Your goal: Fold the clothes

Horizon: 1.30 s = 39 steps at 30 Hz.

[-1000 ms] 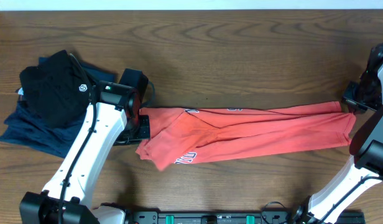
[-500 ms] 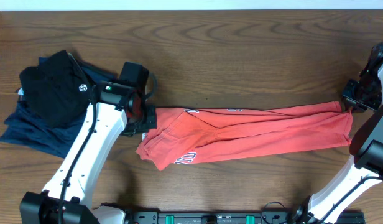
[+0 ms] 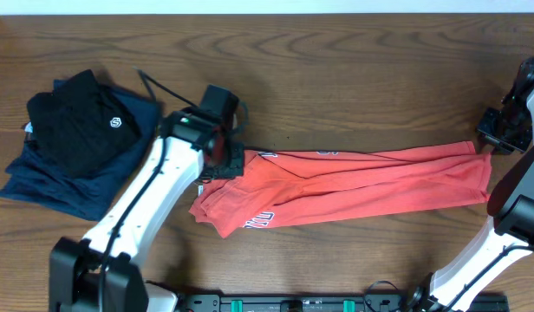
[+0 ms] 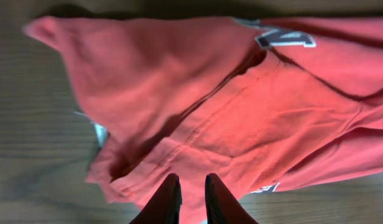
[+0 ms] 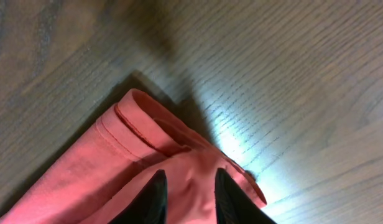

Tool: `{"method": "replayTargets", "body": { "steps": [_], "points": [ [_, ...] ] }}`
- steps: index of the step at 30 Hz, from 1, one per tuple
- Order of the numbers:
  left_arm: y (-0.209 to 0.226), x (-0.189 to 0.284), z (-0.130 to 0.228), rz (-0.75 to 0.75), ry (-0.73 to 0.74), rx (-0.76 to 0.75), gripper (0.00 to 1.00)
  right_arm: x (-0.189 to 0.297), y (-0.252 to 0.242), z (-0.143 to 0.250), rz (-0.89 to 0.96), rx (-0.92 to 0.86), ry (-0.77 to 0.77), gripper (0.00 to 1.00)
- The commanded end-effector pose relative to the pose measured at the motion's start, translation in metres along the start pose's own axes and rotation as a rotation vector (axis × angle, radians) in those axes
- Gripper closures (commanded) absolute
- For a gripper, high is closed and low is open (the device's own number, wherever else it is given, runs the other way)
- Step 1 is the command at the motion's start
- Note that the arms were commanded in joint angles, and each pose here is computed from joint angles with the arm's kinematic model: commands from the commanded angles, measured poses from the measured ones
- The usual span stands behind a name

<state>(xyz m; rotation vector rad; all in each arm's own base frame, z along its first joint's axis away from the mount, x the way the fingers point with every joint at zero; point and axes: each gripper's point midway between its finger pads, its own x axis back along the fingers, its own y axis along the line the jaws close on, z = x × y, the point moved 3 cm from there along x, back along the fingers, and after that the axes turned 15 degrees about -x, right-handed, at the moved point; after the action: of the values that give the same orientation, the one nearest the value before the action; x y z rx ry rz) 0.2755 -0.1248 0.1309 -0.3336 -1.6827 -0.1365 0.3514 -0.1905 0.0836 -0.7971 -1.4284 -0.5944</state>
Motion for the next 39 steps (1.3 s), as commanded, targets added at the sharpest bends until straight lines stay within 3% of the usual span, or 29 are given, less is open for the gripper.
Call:
{"method": "replayTargets", "body": {
  "steps": [1, 7, 15, 21, 29, 33, 37, 39],
  "points": [
    [-0.005, -0.010, 0.002, 0.002, 0.029, -0.011, 0.79, -0.003, 0.004, 0.004, 0.001, 0.002, 0.010, 0.75],
    [-0.006, -0.019, -0.006, 0.004, 0.016, 0.011, 0.63, -0.009, 0.002, 0.021, 0.013, 0.014, 0.085, 0.74],
    [-0.007, -0.024, -0.011, 0.008, 0.006, 0.027, 0.59, -0.062, -0.012, 0.067, 0.068, 0.028, 0.209, 0.77],
    [-0.010, -0.025, -0.011, 0.010, 0.006, 0.017, 0.59, -0.082, -0.014, 0.074, 0.061, 0.024, 0.199, 0.77],
    [-0.017, -0.025, -0.017, 0.027, -0.022, 0.005, 0.47, -0.037, -0.007, 0.052, 0.017, 0.013, 0.148, 0.82],
    [-0.027, -0.025, -0.028, 0.074, -0.071, -0.003, 0.45, 0.002, -0.004, 0.036, -0.029, 0.003, 0.057, 0.78],
    [-0.028, -0.035, -0.040, 0.080, -0.100, 0.011, 0.43, 0.030, -0.005, 0.030, -0.063, -0.002, -0.011, 0.66],
    [-0.029, -0.045, -0.043, 0.080, -0.090, 0.018, 0.43, 0.035, -0.006, 0.031, -0.068, -0.002, -0.022, 0.66]
  ]
}}
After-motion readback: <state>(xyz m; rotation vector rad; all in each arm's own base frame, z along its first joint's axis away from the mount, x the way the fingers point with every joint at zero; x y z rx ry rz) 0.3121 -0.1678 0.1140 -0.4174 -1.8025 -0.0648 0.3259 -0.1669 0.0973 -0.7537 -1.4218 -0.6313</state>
